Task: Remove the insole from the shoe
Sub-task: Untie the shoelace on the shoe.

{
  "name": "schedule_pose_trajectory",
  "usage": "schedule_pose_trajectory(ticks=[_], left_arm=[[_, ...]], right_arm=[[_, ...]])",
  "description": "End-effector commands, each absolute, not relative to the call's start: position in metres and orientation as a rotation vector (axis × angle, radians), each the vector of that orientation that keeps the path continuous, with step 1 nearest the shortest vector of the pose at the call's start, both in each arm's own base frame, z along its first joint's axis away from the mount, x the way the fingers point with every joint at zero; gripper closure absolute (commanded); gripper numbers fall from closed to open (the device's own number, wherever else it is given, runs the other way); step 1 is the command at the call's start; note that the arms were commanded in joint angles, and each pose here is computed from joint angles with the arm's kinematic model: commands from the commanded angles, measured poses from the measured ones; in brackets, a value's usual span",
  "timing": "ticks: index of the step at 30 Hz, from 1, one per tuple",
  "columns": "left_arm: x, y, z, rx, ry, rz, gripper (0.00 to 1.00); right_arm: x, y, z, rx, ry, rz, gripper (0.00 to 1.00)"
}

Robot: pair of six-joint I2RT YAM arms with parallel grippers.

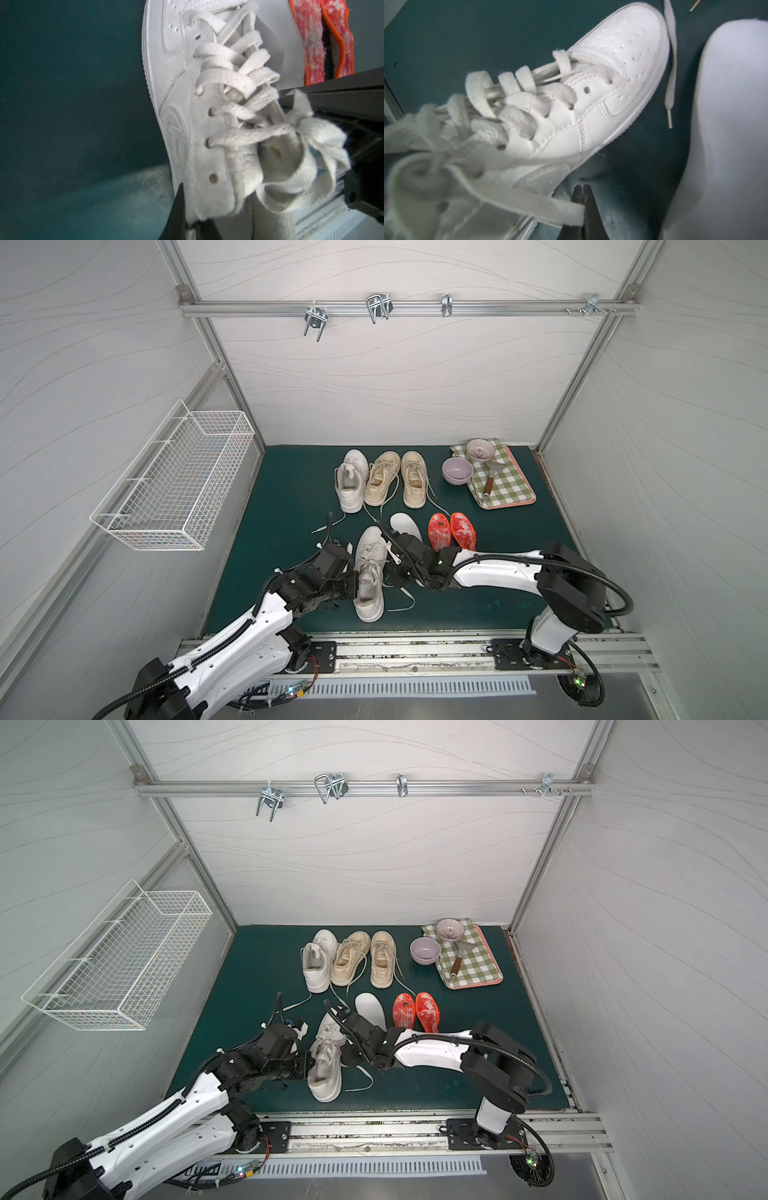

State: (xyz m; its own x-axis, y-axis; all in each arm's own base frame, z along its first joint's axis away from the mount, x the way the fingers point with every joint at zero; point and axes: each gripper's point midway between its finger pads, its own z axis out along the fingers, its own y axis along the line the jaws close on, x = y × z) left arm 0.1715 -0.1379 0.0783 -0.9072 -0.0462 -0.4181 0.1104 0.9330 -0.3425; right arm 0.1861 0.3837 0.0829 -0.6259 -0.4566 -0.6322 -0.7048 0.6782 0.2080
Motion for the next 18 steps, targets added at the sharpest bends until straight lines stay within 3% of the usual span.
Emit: schedule_pose_trajectory(ticks=[1, 18], left_arm=[[0.195, -0.136, 0.107, -0.009, 2.532, -0.478, 1.00], [0.198, -0.116, 0.103, -0.072, 2.541, -0.328, 1.00]], right_arm=[[0.192, 0.363, 0.098, -0.818, 2.339, 0.530, 1.00], [0.216, 0.288, 0.152, -0.525, 2.284, 0.472, 1.00]])
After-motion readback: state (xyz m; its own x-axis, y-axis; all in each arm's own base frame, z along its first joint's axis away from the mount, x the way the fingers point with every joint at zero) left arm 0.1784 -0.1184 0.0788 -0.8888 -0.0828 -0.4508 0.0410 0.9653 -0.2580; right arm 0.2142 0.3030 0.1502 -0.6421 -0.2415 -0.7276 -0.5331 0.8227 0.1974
